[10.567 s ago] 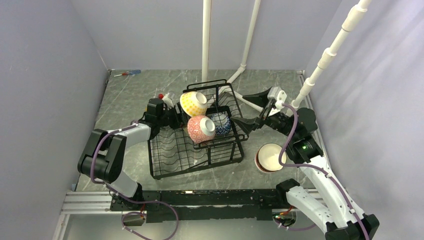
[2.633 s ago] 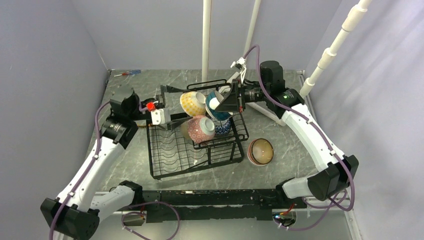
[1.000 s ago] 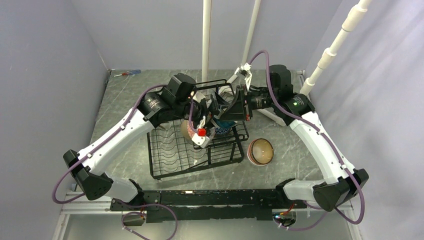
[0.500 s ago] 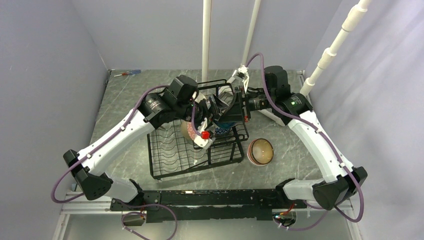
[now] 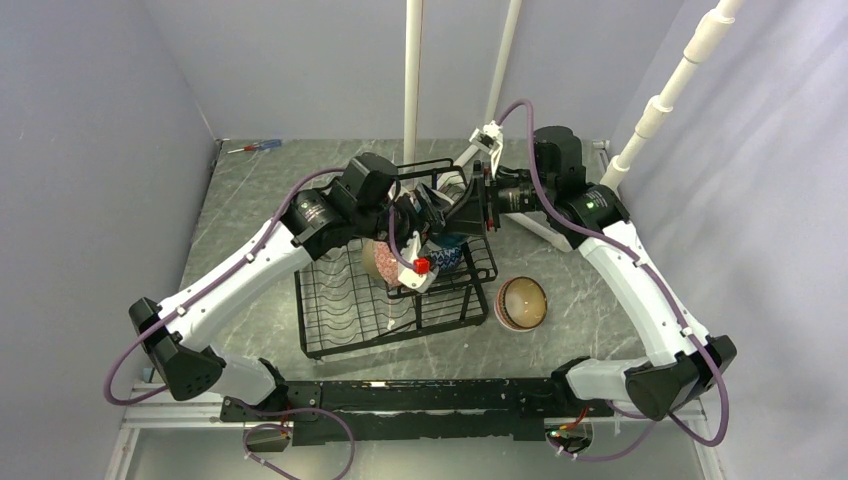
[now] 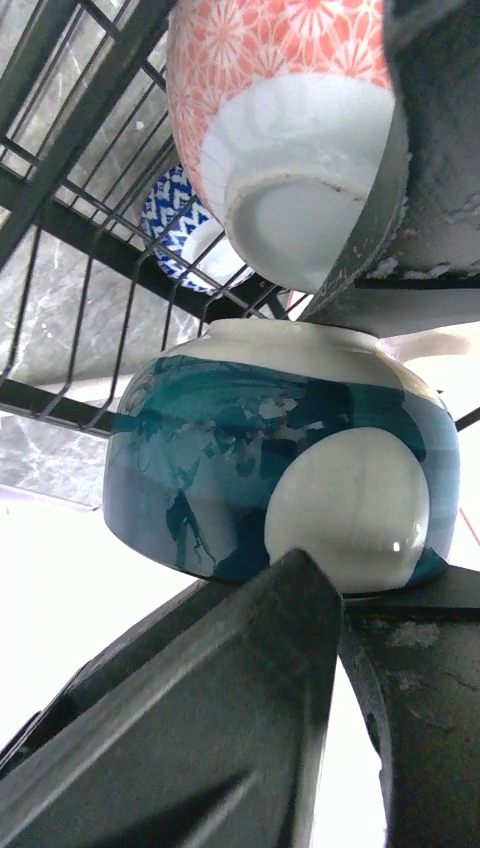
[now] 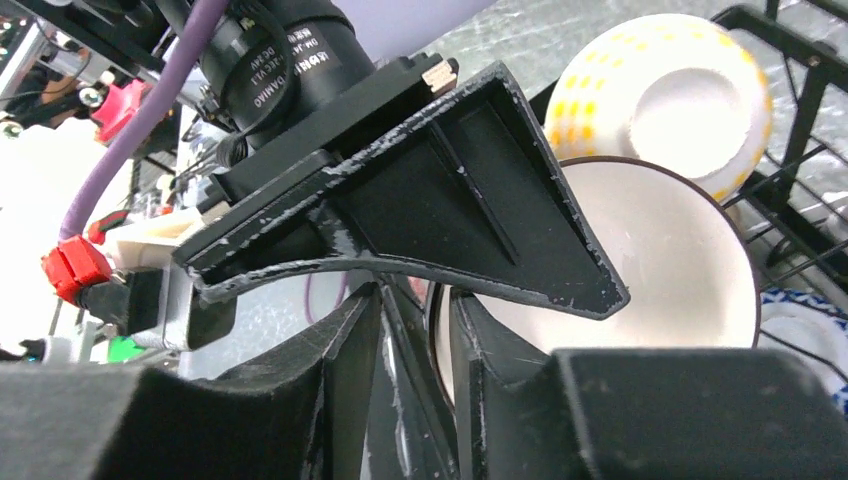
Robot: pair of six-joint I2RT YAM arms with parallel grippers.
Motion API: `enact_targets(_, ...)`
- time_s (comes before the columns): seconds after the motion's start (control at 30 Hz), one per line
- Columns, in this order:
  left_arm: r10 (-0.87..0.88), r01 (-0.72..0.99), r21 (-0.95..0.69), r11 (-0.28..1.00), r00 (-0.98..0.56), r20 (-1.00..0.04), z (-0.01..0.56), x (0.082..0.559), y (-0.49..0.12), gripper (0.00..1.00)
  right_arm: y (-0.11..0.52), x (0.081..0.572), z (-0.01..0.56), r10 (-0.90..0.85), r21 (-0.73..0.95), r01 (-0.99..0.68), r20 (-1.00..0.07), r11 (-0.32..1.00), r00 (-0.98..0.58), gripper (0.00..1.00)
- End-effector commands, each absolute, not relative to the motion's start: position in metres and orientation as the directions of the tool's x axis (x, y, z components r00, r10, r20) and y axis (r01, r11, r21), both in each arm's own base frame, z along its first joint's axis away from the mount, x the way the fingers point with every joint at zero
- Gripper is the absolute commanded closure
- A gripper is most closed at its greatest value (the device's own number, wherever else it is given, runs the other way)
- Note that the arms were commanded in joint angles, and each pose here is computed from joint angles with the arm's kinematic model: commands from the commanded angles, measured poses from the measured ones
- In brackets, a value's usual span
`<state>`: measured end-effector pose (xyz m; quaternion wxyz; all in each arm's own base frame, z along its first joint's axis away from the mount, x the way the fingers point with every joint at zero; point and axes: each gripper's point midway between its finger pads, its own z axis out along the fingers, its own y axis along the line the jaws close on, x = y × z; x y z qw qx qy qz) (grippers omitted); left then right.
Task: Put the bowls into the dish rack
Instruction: Turn the bowl upside down on the dish rack.
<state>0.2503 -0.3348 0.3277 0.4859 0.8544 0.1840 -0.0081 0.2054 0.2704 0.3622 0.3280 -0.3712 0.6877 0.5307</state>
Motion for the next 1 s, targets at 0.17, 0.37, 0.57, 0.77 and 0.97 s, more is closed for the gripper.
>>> enact_targets(0.17, 0.371, 0.306, 0.893, -0.33, 0.912, -0.175, 0.364, 0.259, -0.328, 0.97, 0.261, 0.227, 0.383, -0.084, 0.415, -0.884, -0.894, 0.215, -0.44, 0.58)
enact_targets(0.37, 0.42, 0.365, 0.89, -0.275, 0.878, -0.23, 0.368, 0.262, -0.323, 0.97, 0.247, 0.236, 0.385, -0.029, 0.412, -0.872, -0.9, 0.265, -0.434, 0.49)
enact_targets(0.57, 0.481, 0.431, 0.893, -0.13, 0.815, -0.323, 0.385, 0.272, -0.32, 0.98, 0.232, 0.242, 0.396, 0.04, 0.381, -0.859, -0.919, 0.342, -0.391, 0.22)
enact_targets(0.77, 0.502, 0.482, 0.876, 0.018, 0.753, -0.425, 0.402, 0.279, -0.315, 0.97, 0.219, 0.246, 0.404, 0.098, 0.361, -0.839, -0.93, 0.406, -0.353, 0.05)
enact_targets(0.97, 0.494, 0.543, 0.834, 0.097, 0.702, -0.514, 0.402, 0.276, -0.311, 0.97, 0.213, 0.246, 0.407, 0.12, 0.347, -0.827, -0.937, 0.442, -0.329, 0.0)
